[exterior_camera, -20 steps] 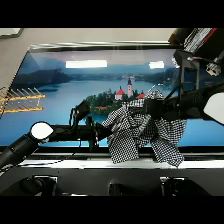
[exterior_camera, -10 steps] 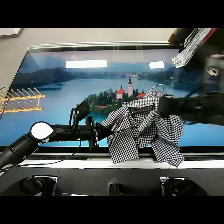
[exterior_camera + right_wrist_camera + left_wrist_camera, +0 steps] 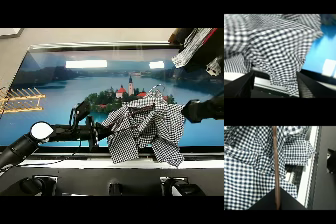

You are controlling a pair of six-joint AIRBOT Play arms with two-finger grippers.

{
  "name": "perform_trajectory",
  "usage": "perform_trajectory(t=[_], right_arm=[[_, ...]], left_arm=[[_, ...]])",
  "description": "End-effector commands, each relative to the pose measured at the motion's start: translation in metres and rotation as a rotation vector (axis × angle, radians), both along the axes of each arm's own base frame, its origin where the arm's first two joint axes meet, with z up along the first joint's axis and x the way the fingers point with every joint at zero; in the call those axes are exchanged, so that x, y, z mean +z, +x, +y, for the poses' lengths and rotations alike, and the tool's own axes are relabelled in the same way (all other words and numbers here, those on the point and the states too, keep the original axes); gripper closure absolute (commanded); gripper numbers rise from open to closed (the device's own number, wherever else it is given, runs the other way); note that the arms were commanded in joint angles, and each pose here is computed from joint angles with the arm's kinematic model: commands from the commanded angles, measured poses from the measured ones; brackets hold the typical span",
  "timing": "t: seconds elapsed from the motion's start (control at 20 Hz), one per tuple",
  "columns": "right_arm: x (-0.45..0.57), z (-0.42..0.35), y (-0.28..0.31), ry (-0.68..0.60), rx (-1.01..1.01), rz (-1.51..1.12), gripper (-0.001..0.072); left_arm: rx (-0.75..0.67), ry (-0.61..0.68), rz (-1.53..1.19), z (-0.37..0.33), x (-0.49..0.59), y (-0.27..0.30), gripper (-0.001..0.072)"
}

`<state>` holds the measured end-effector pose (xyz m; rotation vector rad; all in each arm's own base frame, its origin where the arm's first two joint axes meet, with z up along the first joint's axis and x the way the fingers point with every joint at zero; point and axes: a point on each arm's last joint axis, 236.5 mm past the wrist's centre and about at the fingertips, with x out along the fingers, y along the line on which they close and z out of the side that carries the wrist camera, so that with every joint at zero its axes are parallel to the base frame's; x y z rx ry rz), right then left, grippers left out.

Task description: Fold the clothes and pants, and hang the long-sleeved shirts on hangers.

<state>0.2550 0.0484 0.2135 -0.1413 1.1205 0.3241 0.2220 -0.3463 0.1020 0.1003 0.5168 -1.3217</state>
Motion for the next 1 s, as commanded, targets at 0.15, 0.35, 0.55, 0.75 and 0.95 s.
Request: perform_trajectory(t=[0.15,0.35,0.55,0.75,0.95], right_arm=[[-0.027,0.043,0.015,0.003,0.666,-0.009,0.0106],[-0.035,0.047,0.034,-0.001,0.725,-0.045,0.0106],[-0.028,0.049,0.055,-0.030,0.722,-0.147,0.0105],[-0.037,0.059,0.051,0.003,0.797,-0.151,0.0106],[-0.064,0.075,0.040,0.124,0.827,-0.060,0.0125]], left_arm=[[-0.001,0.001,0.001,0.000,-0.001,0.000,0.0689],[0.000,0.001,0.001,0.000,-0.001,0.000,0.0688],[-0.001,0.001,0.001,0.000,-0.001,0.000,0.0688],[-0.001,0.001,0.000,0.000,-0.001,0.000,0.0688],[-0.001,0.001,0.000,0.000,-0.001,0.000,0.0688]])
